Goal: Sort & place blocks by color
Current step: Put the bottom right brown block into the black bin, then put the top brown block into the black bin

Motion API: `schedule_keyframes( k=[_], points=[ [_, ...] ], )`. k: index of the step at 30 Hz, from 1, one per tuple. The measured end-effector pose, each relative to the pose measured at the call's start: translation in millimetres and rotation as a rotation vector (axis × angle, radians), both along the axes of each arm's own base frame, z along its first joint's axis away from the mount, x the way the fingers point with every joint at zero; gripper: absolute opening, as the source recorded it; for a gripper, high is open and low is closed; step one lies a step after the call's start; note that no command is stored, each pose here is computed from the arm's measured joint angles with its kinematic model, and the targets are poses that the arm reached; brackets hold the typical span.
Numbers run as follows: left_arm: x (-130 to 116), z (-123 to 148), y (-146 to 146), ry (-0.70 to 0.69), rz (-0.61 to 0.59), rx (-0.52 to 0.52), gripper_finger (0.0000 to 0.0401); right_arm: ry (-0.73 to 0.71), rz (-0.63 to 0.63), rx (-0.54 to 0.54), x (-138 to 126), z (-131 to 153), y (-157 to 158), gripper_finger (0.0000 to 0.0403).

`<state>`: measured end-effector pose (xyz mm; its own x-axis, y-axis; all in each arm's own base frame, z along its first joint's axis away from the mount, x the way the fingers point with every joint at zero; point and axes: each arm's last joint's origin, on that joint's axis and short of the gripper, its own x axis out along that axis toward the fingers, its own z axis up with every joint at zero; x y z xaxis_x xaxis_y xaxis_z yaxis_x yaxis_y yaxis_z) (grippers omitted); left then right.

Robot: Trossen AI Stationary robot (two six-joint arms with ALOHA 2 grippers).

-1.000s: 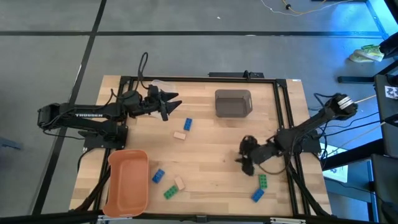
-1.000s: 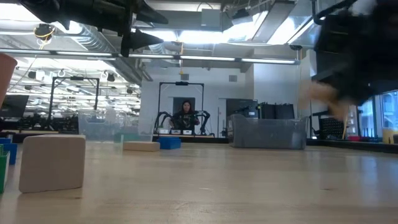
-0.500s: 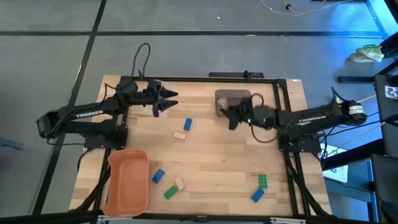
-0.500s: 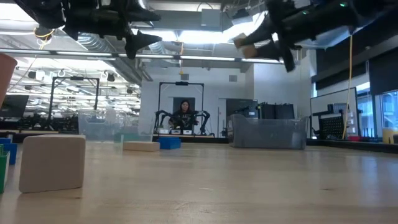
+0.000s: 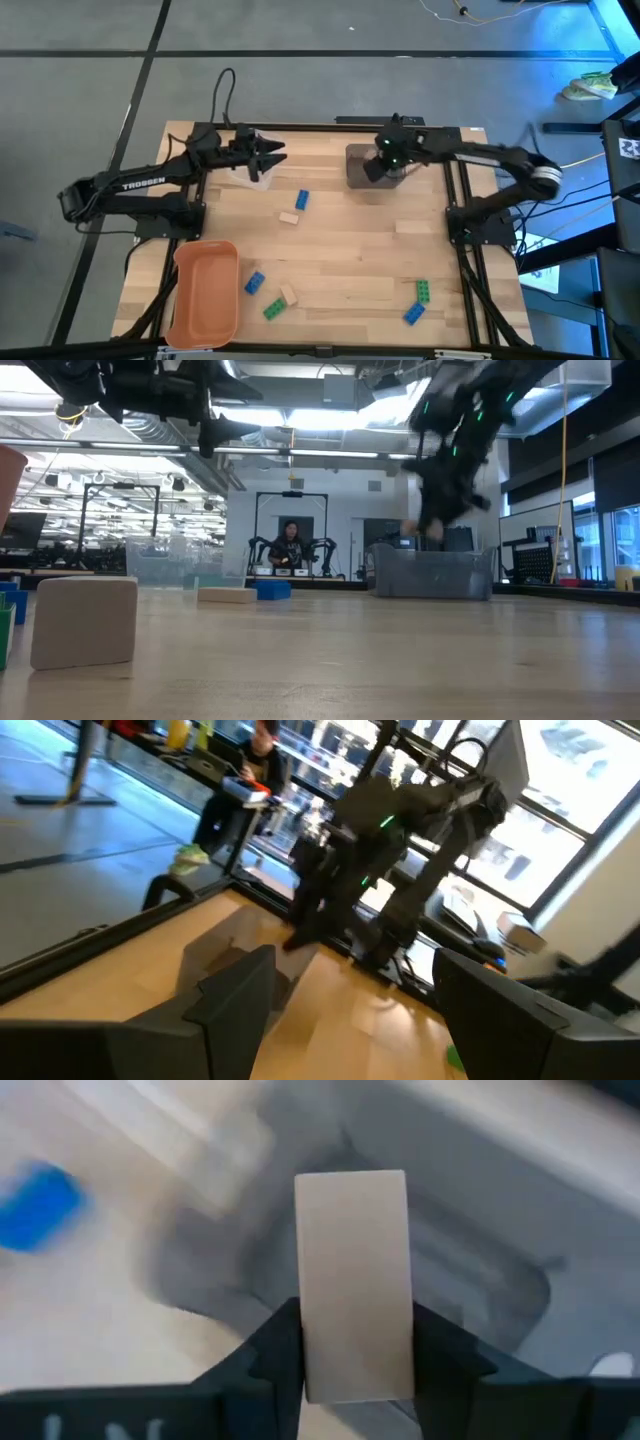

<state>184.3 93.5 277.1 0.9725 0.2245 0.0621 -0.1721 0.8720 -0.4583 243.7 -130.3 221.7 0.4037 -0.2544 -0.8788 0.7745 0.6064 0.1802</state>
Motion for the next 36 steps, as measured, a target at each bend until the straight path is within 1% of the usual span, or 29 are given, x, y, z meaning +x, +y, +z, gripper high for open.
schedule_keyframes(
  k=[2, 5, 9, 11, 13, 16, 19, 22, 25, 29, 30, 31, 33, 35, 36],
  points=[
    [1, 0, -1, -0.001, 0.027, -0.002, 0.0263, 0.074, -0.008, 0.035, -1, -20, -14, 0.0131],
    [2, 0, -3, -0.003, 0.059, -0.005, 0.0263, 0.135, -0.028, 0.061, 0, -45, -31, 0.0131],
    [3, 0, -4, -0.004, 0.094, -0.008, 0.0263, 0.109, -0.068, 0.049, 5, -61, -47, 0.0131],
    [4, 0, -5, -0.005, 0.110, -0.010, 0.0263, 0.105, -0.073, 0.049, 6, -65, -50, 0.0131],
    [4, 0, -6, -0.005, 0.122, -0.011, 0.0263, 0.102, -0.072, 0.046, 6, -66, -50, 0.0157],
    [4, 0, -7, -0.005, 0.128, -0.011, 0.0263, 0.101, -0.064, 0.040, 6, -64, -50, 0.0226],
    [4, 0, -7, -0.006, 0.129, -0.012, 0.0263, 0.081, -0.065, 0.031, 5, -57, -49, 0.0288],
    [4, 0, -7, -0.005, 0.128, -0.012, 0.0263, 0.050, -0.036, 0.031, 3, -47, -47, 0.0328],
    [5, 0, -7, -0.011, 0.108, -0.033, 0.0263, -0.023, -0.009, 0.028, -3, -25, -41, 0.0343],
    [5, -1, -9, -0.006, 0.037, -0.058, 0.0263, -0.165, 0.066, 0.001, -11, 11, -26, 0.0341],
    [6, -2, -10, 0.020, 0.016, -0.070, 0.0263, -0.197, 0.087, -0.014, -13, 20, -21, 0.0338],
    [7, -2, -11, 0.072, -0.001, -0.090, 0.0263, -0.227, 0.109, -0.029, -15, 28, -15, 0.0336],
    [13, -4, -14, 0.227, -0.033, -0.103, 0.0263, -0.281, 0.144, -0.063, -17, 42, -4, 0.0333],
    [21, -7, -20, 0.429, -0.087, -0.076, 0.0263, -0.331, 0.177, -0.093, -19, 54, 6, 0.0331],
    [25, -8, -24, 0.523, -0.120, -0.041, 0.0263, -0.356, 0.191, -0.108, -19, 60, 11, 0.0331]
  ],
)
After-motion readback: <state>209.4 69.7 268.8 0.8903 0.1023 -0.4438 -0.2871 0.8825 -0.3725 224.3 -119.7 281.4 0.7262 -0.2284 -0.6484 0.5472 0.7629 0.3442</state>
